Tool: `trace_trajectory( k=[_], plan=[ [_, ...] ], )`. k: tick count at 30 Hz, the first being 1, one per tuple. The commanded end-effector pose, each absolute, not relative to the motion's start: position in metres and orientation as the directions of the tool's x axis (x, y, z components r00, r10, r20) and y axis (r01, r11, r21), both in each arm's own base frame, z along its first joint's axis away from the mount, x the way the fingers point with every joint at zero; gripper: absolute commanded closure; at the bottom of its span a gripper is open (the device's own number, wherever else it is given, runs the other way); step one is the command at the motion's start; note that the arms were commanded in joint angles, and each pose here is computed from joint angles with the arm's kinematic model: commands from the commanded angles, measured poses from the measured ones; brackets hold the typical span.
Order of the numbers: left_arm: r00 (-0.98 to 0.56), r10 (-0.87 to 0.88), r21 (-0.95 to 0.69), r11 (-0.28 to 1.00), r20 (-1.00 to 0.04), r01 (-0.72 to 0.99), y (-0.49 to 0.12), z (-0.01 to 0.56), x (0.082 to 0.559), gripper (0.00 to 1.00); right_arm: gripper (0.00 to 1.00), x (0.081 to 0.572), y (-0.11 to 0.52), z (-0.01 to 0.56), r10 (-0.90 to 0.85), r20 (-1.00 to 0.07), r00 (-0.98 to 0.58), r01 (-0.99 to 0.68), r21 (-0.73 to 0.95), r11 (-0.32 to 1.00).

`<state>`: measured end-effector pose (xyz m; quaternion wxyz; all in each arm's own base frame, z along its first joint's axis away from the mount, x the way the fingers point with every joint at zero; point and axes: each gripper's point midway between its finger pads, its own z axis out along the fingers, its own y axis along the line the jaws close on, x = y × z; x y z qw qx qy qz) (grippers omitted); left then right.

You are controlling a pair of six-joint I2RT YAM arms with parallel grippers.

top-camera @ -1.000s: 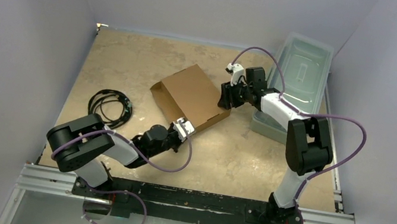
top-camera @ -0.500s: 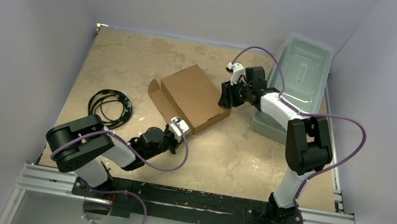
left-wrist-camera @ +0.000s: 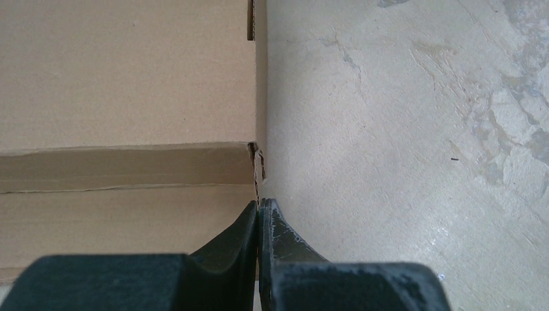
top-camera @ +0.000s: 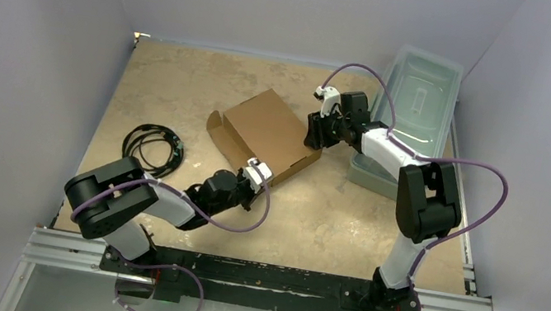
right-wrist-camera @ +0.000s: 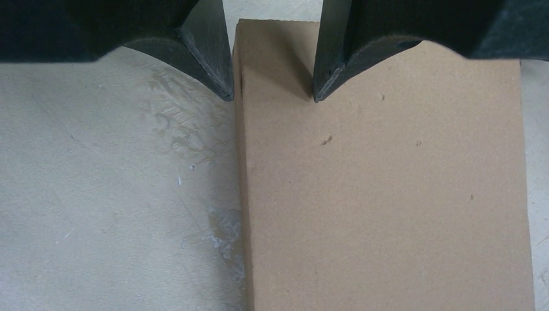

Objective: Fold the paper box

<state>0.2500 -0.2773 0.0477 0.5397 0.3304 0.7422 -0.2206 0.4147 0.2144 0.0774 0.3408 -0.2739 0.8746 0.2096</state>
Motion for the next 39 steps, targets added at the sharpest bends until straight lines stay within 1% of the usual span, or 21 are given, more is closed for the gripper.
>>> trace_trajectory(
  k=[1,6,10,16,28,39],
  plan=[
    [-0.166,0.228,0.027,0.659,-0.959,0.751,-0.293,0.066,0.260,1.00,0.50,0.414,0.209,0.058,-0.382,-0.672,-0.635,-0.616,0.141,0.775],
    [-0.211,0.238,0.003,0.672,-0.948,0.741,-0.300,0.074,0.272,1.00,0.50,0.410,0.215,0.059,-0.392,-0.672,-0.628,-0.633,0.148,0.759],
    [-0.291,0.212,-0.061,0.704,-0.933,0.707,-0.300,0.078,0.279,1.00,0.50,0.409,0.216,0.060,-0.394,-0.673,-0.626,-0.636,0.147,0.758],
    [-0.287,0.163,-0.086,0.719,-0.944,0.690,-0.291,0.081,0.274,1.00,0.51,0.414,0.210,0.058,-0.394,-0.672,-0.628,-0.617,0.121,0.778],
    [-0.348,0.140,-0.150,0.711,-0.927,0.687,-0.291,0.068,0.268,1.00,0.51,0.413,0.206,0.052,-0.402,-0.655,-0.640,-0.606,0.109,0.788],
    [-0.362,0.144,-0.169,0.688,-0.921,0.706,-0.300,0.068,0.268,1.00,0.52,0.411,0.208,0.050,-0.403,-0.651,-0.643,-0.612,0.121,0.781]
  ],
)
